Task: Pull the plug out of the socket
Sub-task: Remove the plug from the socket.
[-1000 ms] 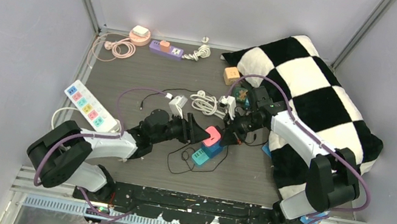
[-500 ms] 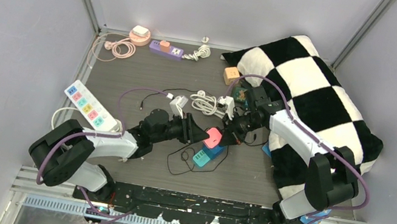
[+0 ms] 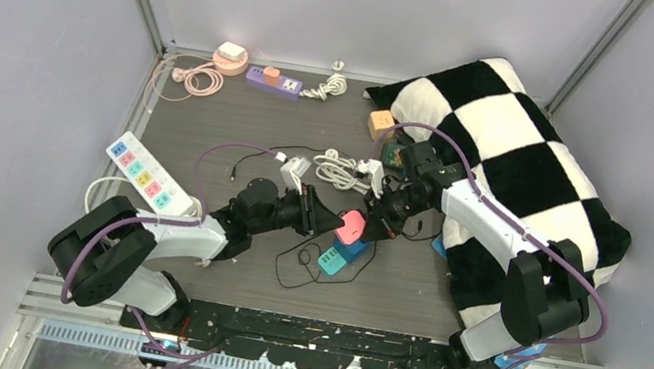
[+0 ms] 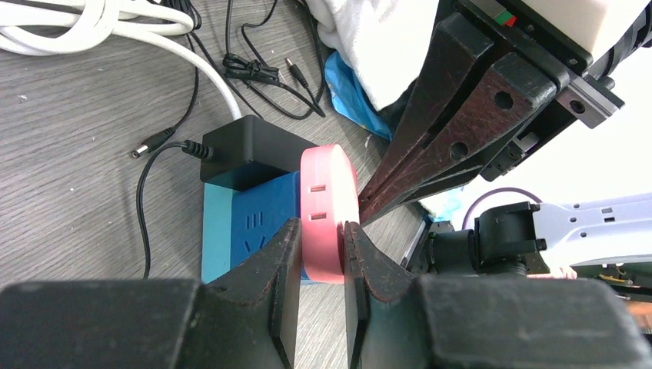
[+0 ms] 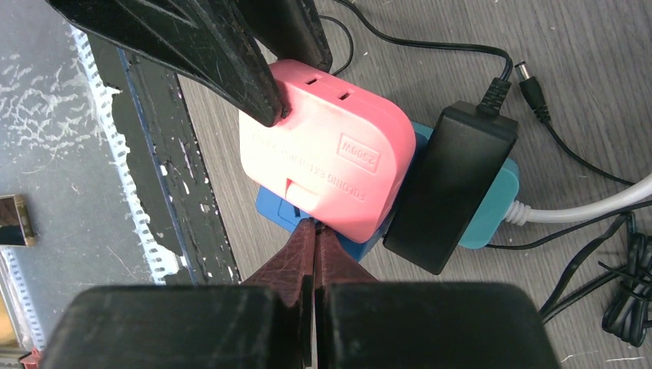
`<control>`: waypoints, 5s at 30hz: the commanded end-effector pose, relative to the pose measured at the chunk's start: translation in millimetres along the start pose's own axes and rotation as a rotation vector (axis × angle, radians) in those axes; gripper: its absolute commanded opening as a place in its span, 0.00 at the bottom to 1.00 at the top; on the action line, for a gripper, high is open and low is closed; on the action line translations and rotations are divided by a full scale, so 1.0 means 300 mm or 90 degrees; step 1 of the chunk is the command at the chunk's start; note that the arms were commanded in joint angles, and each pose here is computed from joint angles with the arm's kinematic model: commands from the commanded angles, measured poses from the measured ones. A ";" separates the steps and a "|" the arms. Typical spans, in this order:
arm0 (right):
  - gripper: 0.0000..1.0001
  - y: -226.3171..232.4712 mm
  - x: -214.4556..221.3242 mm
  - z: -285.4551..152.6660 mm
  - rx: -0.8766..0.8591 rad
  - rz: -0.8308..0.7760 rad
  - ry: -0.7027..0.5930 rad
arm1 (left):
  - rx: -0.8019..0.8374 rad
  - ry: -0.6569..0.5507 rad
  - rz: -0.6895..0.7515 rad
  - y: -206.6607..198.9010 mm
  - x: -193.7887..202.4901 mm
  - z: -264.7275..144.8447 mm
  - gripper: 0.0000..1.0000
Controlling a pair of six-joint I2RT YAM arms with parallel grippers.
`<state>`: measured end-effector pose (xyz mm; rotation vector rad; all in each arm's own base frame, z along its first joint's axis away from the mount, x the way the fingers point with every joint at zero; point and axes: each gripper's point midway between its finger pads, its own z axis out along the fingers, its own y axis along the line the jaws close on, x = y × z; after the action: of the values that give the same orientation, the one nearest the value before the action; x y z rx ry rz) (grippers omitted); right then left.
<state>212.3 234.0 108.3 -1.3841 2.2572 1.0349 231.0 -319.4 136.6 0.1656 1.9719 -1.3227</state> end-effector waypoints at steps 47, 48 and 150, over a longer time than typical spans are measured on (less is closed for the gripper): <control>0.18 -0.043 -0.094 -0.152 0.010 0.036 -0.067 | -0.020 0.061 0.437 -0.136 -0.005 -0.015 0.42; 0.18 -0.042 -0.094 -0.153 0.011 0.035 -0.067 | -0.017 0.063 0.431 -0.139 -0.001 -0.010 0.43; 0.78 -0.223 0.064 0.074 0.124 0.174 0.106 | -0.113 -0.121 0.254 -0.168 -0.108 -0.035 0.00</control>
<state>238.7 230.6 81.8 -1.0869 2.6258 1.0076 214.0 -323.7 145.3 0.4830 1.9039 -0.7844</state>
